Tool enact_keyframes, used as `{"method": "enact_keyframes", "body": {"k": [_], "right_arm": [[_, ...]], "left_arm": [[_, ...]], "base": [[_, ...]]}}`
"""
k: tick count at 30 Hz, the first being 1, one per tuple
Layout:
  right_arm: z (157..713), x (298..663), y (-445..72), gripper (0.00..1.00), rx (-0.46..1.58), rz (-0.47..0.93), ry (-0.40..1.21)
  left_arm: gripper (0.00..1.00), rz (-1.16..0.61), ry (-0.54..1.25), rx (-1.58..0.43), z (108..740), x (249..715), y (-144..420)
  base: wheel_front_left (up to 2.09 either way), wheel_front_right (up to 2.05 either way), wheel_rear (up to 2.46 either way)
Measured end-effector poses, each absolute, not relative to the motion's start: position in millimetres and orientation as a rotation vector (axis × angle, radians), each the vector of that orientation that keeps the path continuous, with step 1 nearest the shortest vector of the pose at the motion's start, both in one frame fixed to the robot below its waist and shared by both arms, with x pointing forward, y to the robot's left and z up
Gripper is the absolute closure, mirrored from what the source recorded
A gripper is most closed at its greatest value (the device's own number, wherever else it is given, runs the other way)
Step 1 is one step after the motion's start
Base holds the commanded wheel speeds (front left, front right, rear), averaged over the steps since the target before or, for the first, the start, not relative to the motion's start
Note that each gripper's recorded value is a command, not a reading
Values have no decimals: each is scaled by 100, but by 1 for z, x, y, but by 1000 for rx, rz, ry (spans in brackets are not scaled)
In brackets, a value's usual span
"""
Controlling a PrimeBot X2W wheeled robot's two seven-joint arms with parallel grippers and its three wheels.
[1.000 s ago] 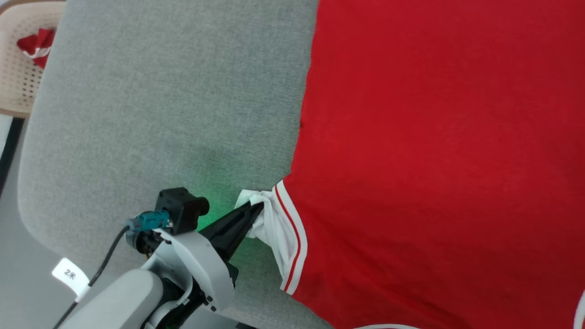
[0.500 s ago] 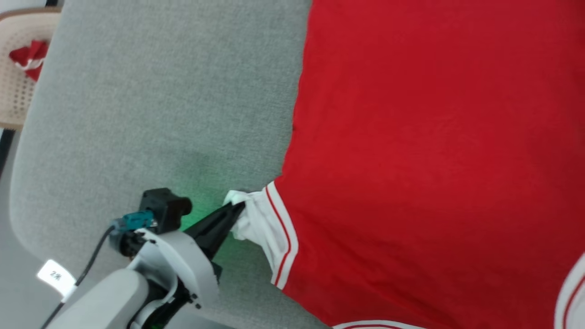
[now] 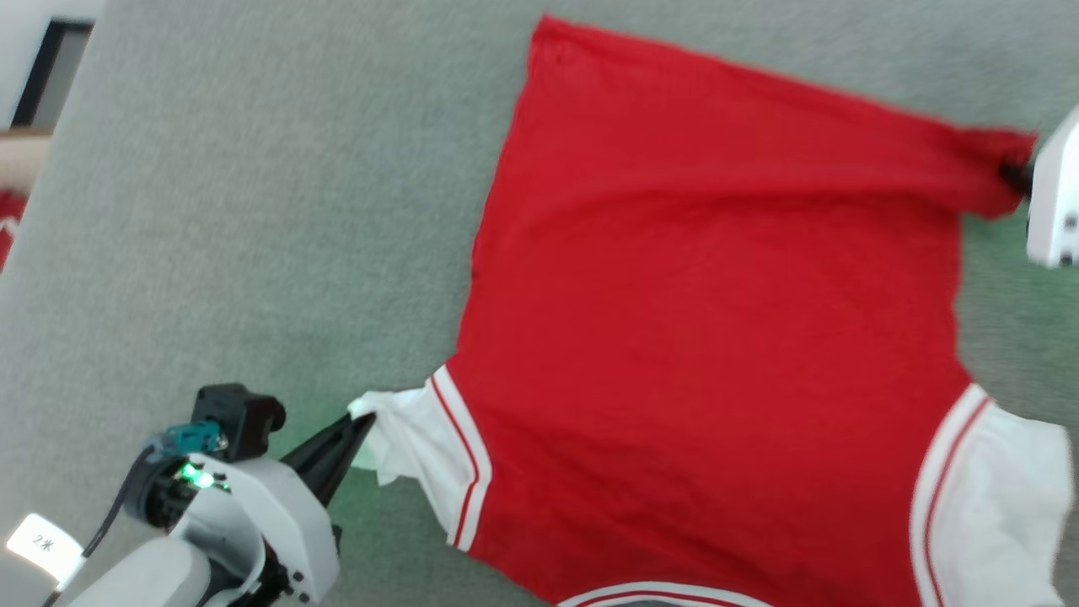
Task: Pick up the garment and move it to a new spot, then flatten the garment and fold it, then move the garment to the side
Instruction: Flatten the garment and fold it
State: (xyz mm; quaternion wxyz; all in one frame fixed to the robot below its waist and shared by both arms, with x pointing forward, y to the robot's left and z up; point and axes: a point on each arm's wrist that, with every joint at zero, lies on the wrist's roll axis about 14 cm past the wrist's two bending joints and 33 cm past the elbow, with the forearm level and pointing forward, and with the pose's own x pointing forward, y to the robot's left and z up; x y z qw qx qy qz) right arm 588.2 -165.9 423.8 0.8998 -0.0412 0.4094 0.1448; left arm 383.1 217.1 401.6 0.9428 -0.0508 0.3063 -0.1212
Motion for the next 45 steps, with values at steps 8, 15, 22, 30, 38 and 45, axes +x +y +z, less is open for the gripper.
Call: {"method": "enact_keyframes", "body": {"k": [8, 15, 22, 30, 38, 45], "right_arm": [[432, 512, -206, 100, -43, 291, 838], [417, 433, -228, 100, 40, 254, 903], [385, 365, -234, 100, 154, 171, 973], [373, 360, -230, 85, 174, 122, 942], [384, 374, -227, 0, 135, 151, 895], [436, 404, -216, 0, 61, 213, 747]], "left_arm": [[100, -284, 601, -98, 417, 380, 206], [100, -332, 568, -93, 430, 380, 191], [100, -361, 547, -95, 437, 383, 180], [100, -361, 555, -97, 434, 383, 180], [100, -357, 557, -101, 433, 382, 182], [100, -352, 555, -107, 434, 379, 183]], "base": [[0, 0, 0], [0, 0, 0], [0, 0, 0], [0, 0, 0], [0, 0, 0], [0, 0, 0]]}}
